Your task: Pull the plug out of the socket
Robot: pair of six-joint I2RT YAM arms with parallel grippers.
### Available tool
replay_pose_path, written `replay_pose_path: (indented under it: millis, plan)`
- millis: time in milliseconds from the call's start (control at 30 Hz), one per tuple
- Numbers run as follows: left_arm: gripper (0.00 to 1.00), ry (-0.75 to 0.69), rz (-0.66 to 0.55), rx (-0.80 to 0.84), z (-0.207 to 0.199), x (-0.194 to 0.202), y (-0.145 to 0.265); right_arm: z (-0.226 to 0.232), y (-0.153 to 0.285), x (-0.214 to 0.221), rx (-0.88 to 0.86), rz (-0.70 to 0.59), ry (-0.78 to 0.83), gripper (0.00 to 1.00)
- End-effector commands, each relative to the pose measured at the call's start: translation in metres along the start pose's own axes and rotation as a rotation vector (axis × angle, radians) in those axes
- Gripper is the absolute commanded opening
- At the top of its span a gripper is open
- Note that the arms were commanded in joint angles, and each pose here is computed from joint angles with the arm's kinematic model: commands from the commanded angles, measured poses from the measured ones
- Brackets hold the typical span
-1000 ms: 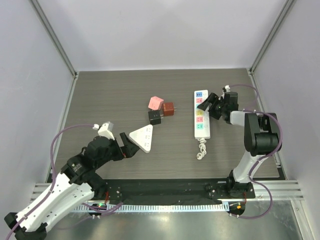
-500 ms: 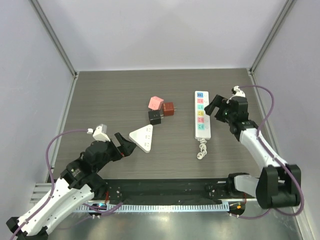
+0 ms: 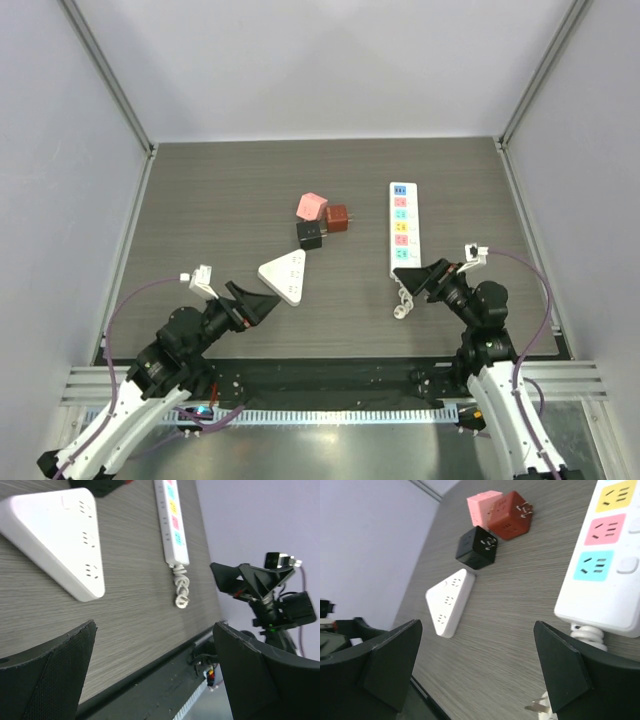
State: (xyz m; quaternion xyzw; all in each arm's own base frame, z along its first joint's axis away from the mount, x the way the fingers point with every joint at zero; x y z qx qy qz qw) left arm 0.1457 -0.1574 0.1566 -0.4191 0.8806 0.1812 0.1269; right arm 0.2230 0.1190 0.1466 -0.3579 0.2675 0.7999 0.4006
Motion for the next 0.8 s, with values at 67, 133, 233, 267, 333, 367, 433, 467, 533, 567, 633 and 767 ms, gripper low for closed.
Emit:
replay_pose_path:
  millis: [67,133,233,267,333,367,433,467,533,567,633,767]
  plan:
    - [1.00,0.068,0.119,0.194,-0.027,0.023,-0.007,0.005,0.012,0.025,-0.108,-0.083,-0.154,1.00]
    - [1.00,0.105,0.107,0.262,-0.026,0.026,-0.010,-0.007,0.012,0.036,-0.069,-0.082,-0.219,1.00]
    - [1.00,0.153,0.140,0.325,-0.027,0.035,-0.015,-0.019,0.011,0.053,-0.009,-0.013,-0.243,1.00]
    - [1.00,0.182,0.152,0.340,-0.025,0.037,-0.016,-0.025,0.011,0.058,0.019,0.003,-0.248,1.00]
    - [1.00,0.179,0.140,0.328,-0.020,0.037,-0.017,-0.038,0.011,0.071,0.090,0.049,-0.267,1.00]
    - [1.00,0.167,0.152,0.326,-0.019,0.040,-0.017,-0.041,0.011,0.075,0.103,0.066,-0.266,1.00]
    - [1.00,0.161,0.165,0.317,-0.017,0.042,-0.017,-0.043,0.011,0.079,0.111,0.088,-0.276,1.00]
    - [1.00,0.156,0.166,0.311,-0.014,0.043,-0.017,-0.040,0.011,0.079,0.096,0.091,-0.273,1.00]
    - [1.00,0.150,0.180,0.290,-0.010,0.046,-0.018,-0.037,0.010,0.076,0.078,0.086,-0.269,1.00]
    - [1.00,0.150,0.180,0.280,-0.008,0.046,-0.018,-0.036,0.010,0.078,0.075,0.095,-0.272,1.00]
    - [1.00,0.141,0.179,0.268,-0.004,0.047,-0.019,-0.035,0.009,0.078,0.065,0.096,-0.264,1.00]
    - [1.00,0.141,0.191,0.227,0.004,0.050,-0.020,-0.022,0.010,0.074,-0.015,0.102,-0.246,1.00]
Point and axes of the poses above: each gripper's point midway between its finger pads, its own y axis back along the fingers, its own z axis along the line the jaws close on, x = y × z, the point moved 1 cm from there along y, back along the fingers, and after that the axes turned 10 degrees about y, right-handed, at the moved point
